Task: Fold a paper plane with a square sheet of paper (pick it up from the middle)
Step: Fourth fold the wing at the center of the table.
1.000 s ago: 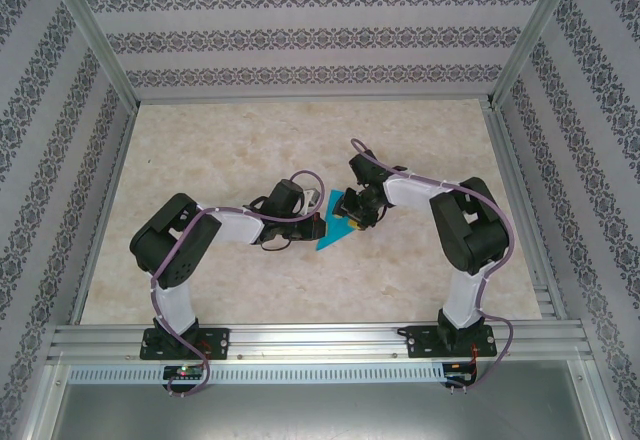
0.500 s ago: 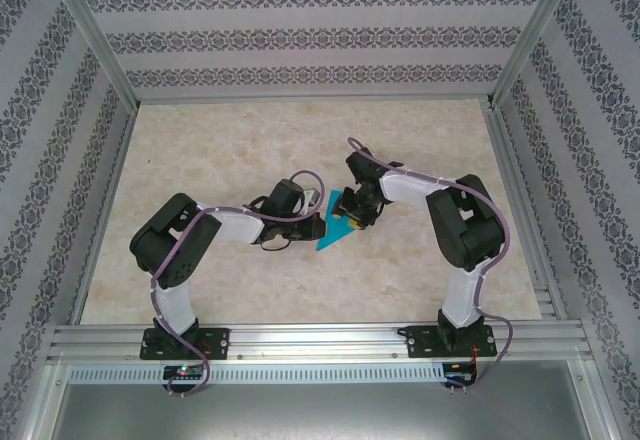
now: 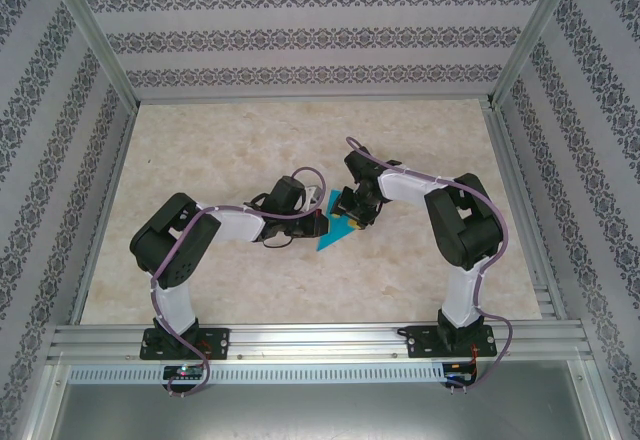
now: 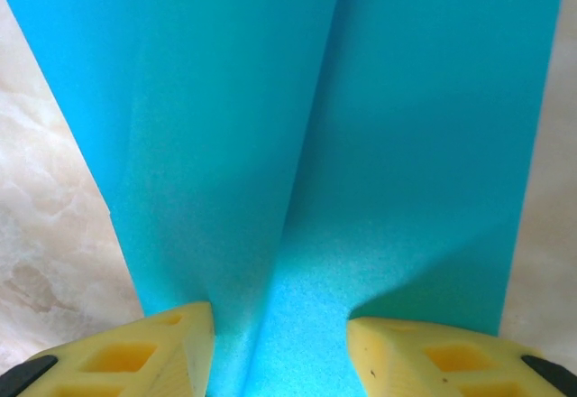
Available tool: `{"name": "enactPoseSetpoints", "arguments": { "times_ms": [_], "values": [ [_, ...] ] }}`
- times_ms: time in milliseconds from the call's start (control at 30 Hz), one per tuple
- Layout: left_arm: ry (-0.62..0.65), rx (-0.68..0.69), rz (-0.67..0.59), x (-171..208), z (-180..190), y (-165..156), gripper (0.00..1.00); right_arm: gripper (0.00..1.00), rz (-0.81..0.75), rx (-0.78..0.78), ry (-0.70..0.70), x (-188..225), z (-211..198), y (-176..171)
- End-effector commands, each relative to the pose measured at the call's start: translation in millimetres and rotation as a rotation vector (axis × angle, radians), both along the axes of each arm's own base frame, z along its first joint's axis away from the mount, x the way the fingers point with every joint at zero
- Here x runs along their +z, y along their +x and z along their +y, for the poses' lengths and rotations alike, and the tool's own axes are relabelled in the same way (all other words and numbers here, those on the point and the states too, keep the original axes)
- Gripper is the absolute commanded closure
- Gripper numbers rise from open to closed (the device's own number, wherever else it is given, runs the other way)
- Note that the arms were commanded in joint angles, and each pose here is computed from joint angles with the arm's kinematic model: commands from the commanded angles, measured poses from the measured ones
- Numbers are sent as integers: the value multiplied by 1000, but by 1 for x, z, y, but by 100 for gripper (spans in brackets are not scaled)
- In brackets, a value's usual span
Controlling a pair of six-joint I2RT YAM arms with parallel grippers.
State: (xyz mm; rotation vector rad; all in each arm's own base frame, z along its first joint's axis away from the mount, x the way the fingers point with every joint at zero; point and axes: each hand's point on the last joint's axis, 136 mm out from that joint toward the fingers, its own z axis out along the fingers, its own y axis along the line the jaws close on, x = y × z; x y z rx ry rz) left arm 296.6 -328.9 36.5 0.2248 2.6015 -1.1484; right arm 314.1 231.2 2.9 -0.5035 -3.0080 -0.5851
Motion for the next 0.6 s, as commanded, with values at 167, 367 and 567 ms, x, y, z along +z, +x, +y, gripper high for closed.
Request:
{"name": "enactPoseSetpoints", "arguments": {
  "times_ms": [167, 367, 567],
  "values": [
    [-23, 13, 0, 0, -6, 11, 92, 51, 202, 46, -269, -97, -48, -59],
    [16, 38, 25, -13, 2, 8, 93, 51, 204, 51, -268, -98, -47, -59],
    [42, 52, 44, -21, 7, 6, 94, 51, 210, 59, -273, -101, -47, -61]
  ]
}}
